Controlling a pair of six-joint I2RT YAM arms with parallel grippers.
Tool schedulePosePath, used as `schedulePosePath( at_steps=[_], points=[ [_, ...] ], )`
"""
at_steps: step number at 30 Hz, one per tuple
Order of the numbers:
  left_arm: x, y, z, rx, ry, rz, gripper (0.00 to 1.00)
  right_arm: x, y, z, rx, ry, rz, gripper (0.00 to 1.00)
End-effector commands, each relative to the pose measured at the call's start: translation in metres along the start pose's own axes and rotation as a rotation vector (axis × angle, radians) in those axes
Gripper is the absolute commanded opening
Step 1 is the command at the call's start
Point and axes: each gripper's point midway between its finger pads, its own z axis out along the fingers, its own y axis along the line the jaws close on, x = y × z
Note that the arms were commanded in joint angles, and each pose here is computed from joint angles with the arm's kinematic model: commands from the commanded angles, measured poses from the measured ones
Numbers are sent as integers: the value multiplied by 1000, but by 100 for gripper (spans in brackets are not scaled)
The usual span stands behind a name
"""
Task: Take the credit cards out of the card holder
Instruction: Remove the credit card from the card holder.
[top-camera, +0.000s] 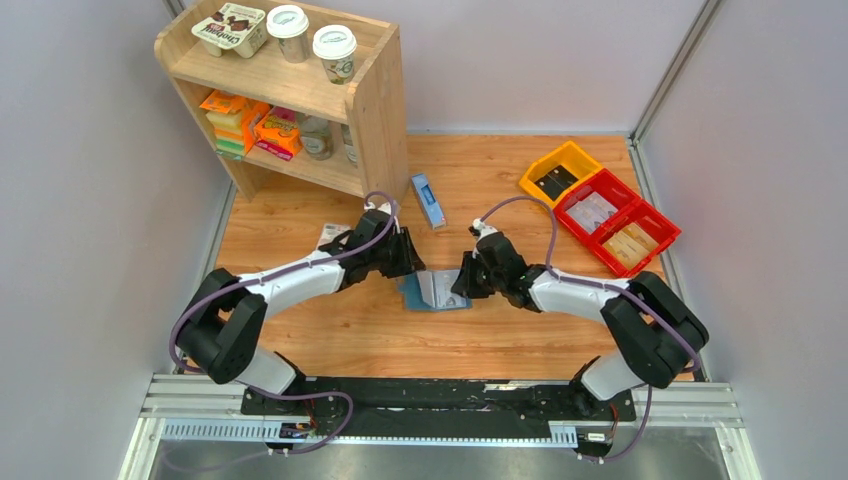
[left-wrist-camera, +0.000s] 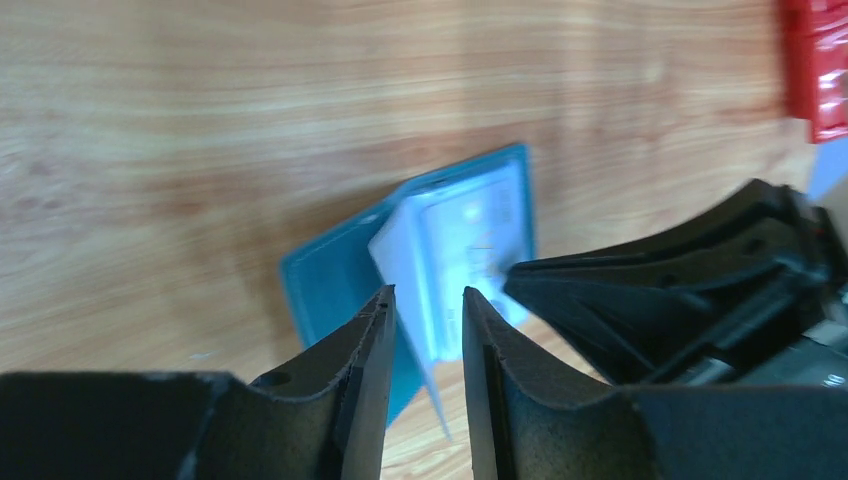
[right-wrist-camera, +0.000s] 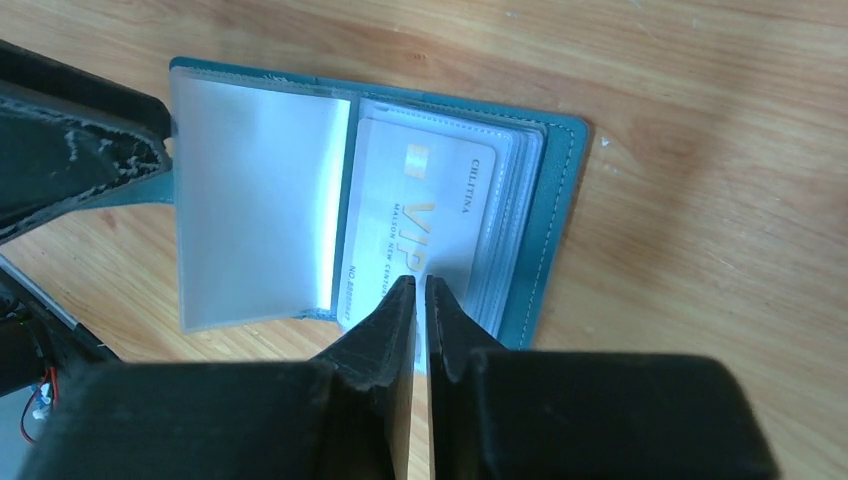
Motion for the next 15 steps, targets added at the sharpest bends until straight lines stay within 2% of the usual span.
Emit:
schedulePosePath(
  at_steps=[1,6,15],
  points=[
    [-21,-53,-17,172,-91,9,39,-23,9,-17,-6,-92,-21,11],
    [-22,-72,-18,219,-65,5,40,-36,13,-25,3,-126,-55,11],
    [-5,-61,-1,170,27,-14,38,-25,6,-11,12,-75,-53,12]
  ],
)
